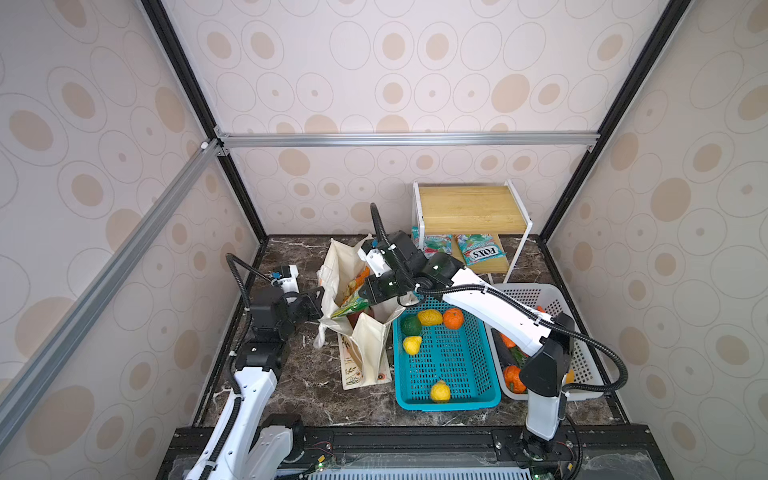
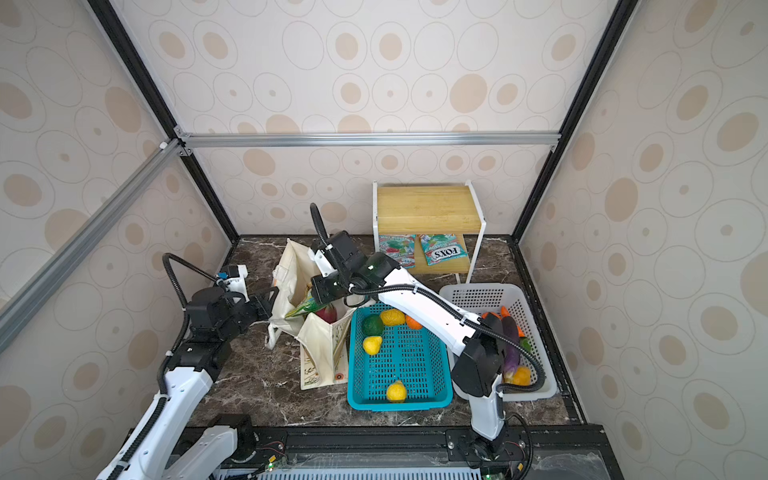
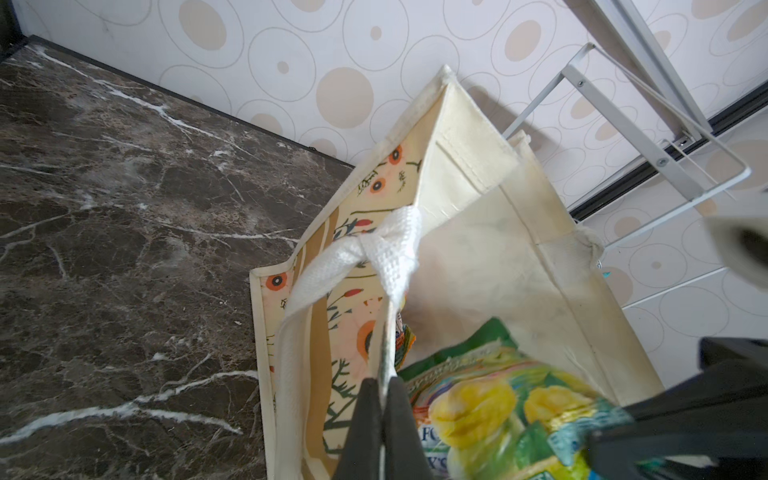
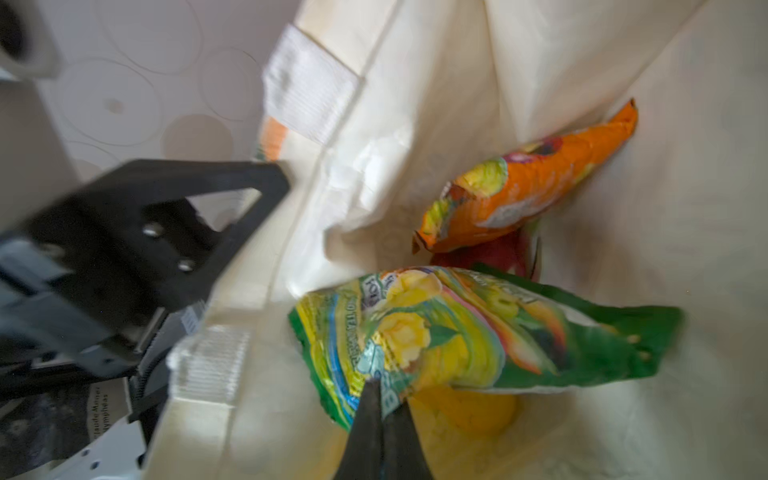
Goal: Place the food into the grocery bag and tie it
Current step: 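Lower the Spring Tea bag into the tote and open the right gripper, then raise the right gripper out of the tote and move it over the white basket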
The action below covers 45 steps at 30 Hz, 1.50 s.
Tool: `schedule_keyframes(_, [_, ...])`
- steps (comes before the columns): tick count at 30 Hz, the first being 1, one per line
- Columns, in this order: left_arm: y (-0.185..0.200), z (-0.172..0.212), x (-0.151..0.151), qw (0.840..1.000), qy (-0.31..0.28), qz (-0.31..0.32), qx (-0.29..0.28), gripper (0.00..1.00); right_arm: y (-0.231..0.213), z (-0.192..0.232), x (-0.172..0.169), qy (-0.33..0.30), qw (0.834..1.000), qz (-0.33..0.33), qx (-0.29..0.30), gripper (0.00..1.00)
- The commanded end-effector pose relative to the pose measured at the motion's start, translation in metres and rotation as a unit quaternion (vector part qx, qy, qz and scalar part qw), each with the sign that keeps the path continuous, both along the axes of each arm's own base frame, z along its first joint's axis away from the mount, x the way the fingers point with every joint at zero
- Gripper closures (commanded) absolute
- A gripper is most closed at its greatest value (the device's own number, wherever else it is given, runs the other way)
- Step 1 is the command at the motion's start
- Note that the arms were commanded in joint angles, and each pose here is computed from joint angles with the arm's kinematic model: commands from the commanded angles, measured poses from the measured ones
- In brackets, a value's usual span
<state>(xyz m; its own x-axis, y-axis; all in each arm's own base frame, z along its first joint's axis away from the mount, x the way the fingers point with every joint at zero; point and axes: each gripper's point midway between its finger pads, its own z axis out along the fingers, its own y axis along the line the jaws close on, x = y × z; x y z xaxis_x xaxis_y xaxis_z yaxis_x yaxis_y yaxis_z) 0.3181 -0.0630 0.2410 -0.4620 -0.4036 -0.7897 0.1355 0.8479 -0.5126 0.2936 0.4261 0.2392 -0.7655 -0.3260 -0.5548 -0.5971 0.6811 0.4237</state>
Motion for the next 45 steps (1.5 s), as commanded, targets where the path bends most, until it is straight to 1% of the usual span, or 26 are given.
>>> schedule_keyframes(1, [-0.002, 0.012, -0.003, 1.0, -0.011, -0.008, 0.01, 1.0, -0.02, 0.0, 0.001, -0.033, 0.999, -0.015, -0.025, 1.0])
schedule_keyframes(6, [-0.002, 0.017, 0.0, 1.0, -0.015, -0.008, 0.009, 1.0, -0.044, -0.017, -0.002, -0.04, 0.996, -0.033, -0.075, 1.0])
schedule_keyframes(7, [-0.002, 0.019, 0.001, 1.0, -0.016, -0.007, 0.008, 1.0, -0.049, -0.017, -0.001, -0.047, 0.994, -0.038, -0.086, 0.96])
schedule_keyframes(8, [-0.002, 0.02, 0.001, 1.0, -0.017, -0.007, 0.008, 1.0, -0.052, -0.016, -0.001, -0.055, 0.993, -0.043, -0.096, 0.91])
schedule_keyframes(9, [-0.002, 0.021, 0.001, 1.0, -0.019, -0.006, 0.008, 1.0, -0.056, -0.013, -0.001, -0.063, 0.991, -0.047, -0.105, 0.84])
schedule_keyframes(11, [-0.002, 0.025, 0.001, 1.0, -0.023, -0.006, 0.008, 1.0, -0.058, -0.001, -0.003, -0.082, 0.989, -0.045, -0.113, 0.59])
schedule_keyframes(12, [-0.002, 0.024, 0.001, 1.0, -0.021, -0.006, 0.009, 1.0, -0.059, 0.008, -0.006, -0.093, 0.988, -0.044, -0.112, 0.48])
schedule_keyframes(14, [-0.002, 0.025, 0.001, 1.0, -0.021, -0.006, 0.009, 1.0, -0.063, 0.026, -0.009, -0.11, 0.987, -0.05, -0.102, 0.32])
schedule_keyframes(15, [-0.002, 0.025, 0.001, 1.0, -0.02, -0.006, 0.009, 1.0, -0.066, 0.036, -0.01, -0.116, 0.987, -0.057, -0.093, 0.26])
schedule_keyframes(18, [-0.001, 0.028, 0.0, 1.0, -0.023, -0.005, 0.008, 1.0, -0.083, 0.062, -0.007, -0.151, 0.982, -0.095, -0.067, 0.17])
schedule_keyframes(20, [-0.001, 0.029, 0.0, 1.0, -0.024, -0.005, 0.008, 1.0, -0.097, 0.075, -0.004, -0.176, 0.975, -0.121, -0.06, 0.16])
schedule_keyframes(22, [-0.002, 0.032, -0.001, 1.0, -0.026, -0.006, 0.008, 1.0, -0.112, 0.08, 0.001, -0.186, 0.97, -0.148, -0.057, 0.18])
schedule_keyframes(23, [-0.002, 0.032, 0.0, 1.0, -0.026, -0.007, 0.008, 1.0, -0.118, 0.078, 0.004, -0.181, 0.969, -0.159, -0.055, 0.22])
schedule_keyframes(24, [-0.002, 0.033, 0.0, 1.0, -0.026, -0.007, 0.008, 1.0, -0.123, 0.074, 0.007, -0.171, 0.969, -0.171, -0.053, 0.29])
schedule_keyframes(25, [-0.003, 0.034, 0.0, 1.0, -0.027, -0.008, 0.007, 1.0, -0.126, 0.067, 0.01, -0.156, 0.97, -0.178, -0.052, 0.34])
schedule_keyframes(27, [-0.003, 0.035, 0.0, 1.0, -0.027, -0.01, 0.005, 1.0, -0.127, 0.052, 0.013, -0.127, 0.974, -0.182, -0.052, 0.36])
schedule_keyframes(30, [-0.005, 0.035, 0.0, 1.0, -0.028, -0.014, 0.0, 1.0, -0.115, 0.028, 0.015, -0.093, 0.98, -0.168, -0.054, 0.37])
schedule_keyframes(32, [-0.006, 0.036, 0.001, 0.999, -0.029, -0.016, -0.001, 1.0, -0.103, 0.013, 0.016, -0.067, 0.984, -0.156, -0.057, 0.42])
schedule_keyframes(33, [-0.006, 0.037, 0.001, 0.999, -0.03, -0.017, -0.001, 1.0, -0.095, 0.007, 0.014, -0.053, 0.987, -0.145, -0.055, 0.47])
schedule_keyframes(34, [-0.006, 0.039, 0.001, 0.999, -0.032, -0.017, 0.001, 1.0, -0.088, 0.003, 0.014, -0.04, 0.989, -0.136, -0.052, 0.58])
schedule_keyframes(36, [-0.005, 0.046, 0.002, 0.999, -0.038, -0.017, 0.006, 1.0, -0.075, 0.004, 0.013, -0.032, 0.991, -0.124, -0.041, 0.97])
schedule_keyframes(37, [-0.005, 0.05, 0.003, 0.999, -0.04, -0.018, 0.008, 1.0, -0.07, 0.01, 0.013, -0.038, 0.991, -0.12, -0.035, 1.0])
schedule_keyframes(41, [-0.007, 0.076, 0.008, 0.998, -0.057, -0.024, 0.01, 1.0, -0.049, 0.049, 0.01, -0.079, 0.991, -0.108, 0.002, 1.0])
schedule_keyframes(42, [-0.011, 0.085, 0.008, 0.997, -0.064, -0.034, 0.001, 1.0, -0.046, 0.061, 0.01, -0.085, 0.99, -0.107, 0.016, 1.0])
schedule_keyframes(43, [-0.02, 0.099, 0.006, 0.995, -0.08, -0.061, -0.015, 1.0, -0.042, 0.073, 0.009, -0.092, 0.99, -0.106, 0.029, 1.0])
schedule_keyframes(45, [-0.024, 0.12, 0.006, 0.992, -0.097, -0.075, -0.03, 1.0, -0.043, 0.094, 0.007, -0.104, 0.987, -0.11, 0.055, 1.0])
